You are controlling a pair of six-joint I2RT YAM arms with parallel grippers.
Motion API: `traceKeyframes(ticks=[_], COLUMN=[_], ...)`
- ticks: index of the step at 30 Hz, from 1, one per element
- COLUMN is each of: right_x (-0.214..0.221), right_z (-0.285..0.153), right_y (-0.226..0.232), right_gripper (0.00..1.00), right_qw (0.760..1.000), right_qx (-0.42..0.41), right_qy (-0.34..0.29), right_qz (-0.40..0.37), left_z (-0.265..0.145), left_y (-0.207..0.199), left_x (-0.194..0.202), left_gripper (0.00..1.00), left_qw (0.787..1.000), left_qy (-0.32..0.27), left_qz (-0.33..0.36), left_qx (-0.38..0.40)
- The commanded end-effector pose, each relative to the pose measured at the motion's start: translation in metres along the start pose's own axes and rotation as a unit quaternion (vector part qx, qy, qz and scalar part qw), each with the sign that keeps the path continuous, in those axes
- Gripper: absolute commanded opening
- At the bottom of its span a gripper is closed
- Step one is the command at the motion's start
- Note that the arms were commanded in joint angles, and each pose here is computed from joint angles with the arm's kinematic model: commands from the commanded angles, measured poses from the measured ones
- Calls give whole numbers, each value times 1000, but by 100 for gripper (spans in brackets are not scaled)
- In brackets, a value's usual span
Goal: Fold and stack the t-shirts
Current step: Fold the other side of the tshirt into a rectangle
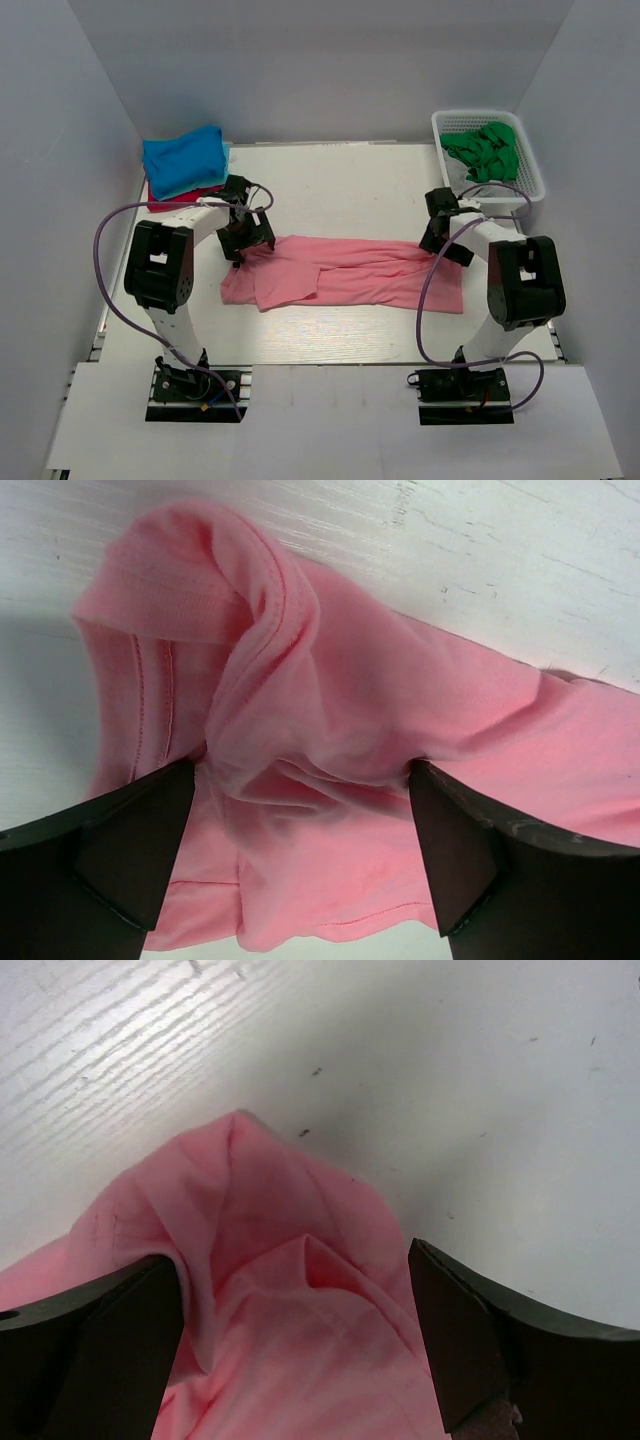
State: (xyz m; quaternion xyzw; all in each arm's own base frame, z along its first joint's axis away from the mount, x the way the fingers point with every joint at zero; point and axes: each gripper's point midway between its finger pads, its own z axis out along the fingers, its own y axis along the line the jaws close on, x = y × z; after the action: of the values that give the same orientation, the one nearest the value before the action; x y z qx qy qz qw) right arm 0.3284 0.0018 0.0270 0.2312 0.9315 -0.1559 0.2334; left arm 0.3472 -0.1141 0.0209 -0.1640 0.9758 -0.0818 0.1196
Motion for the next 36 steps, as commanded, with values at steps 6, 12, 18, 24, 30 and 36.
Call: traceKeyframes(ticks=[6,12,18,24,30,36], right_x=[11,32,32,5,30,68], right_z=[-11,-9,-14,-40,-33,-43], right_y=[-29,-51,-63,-26,-56,-42], right_gripper=[90,90,90,90,89,90], right_qw=[999,996,992,984,987,964], right_qx=[-1,12,-6,-153,-83,-109], right_qy=[15,44,42,-18,25,120], right_qz=[35,76,117,86,137,210], left_z=[26,19,16,7,-45,-72], left_y=[44,58,60,62,41,33], left_x=[9,2,-1,-5,-52,-76], left_gripper=[99,99,99,99,99,99], left_qw=[997,995,995,995,994,992], left_qy=[21,11,6,2,-76,-108], left_qz=[-11,-24,-28,-32,-22,-8], left_qx=[-73,-93,-91,-96,-73,-71])
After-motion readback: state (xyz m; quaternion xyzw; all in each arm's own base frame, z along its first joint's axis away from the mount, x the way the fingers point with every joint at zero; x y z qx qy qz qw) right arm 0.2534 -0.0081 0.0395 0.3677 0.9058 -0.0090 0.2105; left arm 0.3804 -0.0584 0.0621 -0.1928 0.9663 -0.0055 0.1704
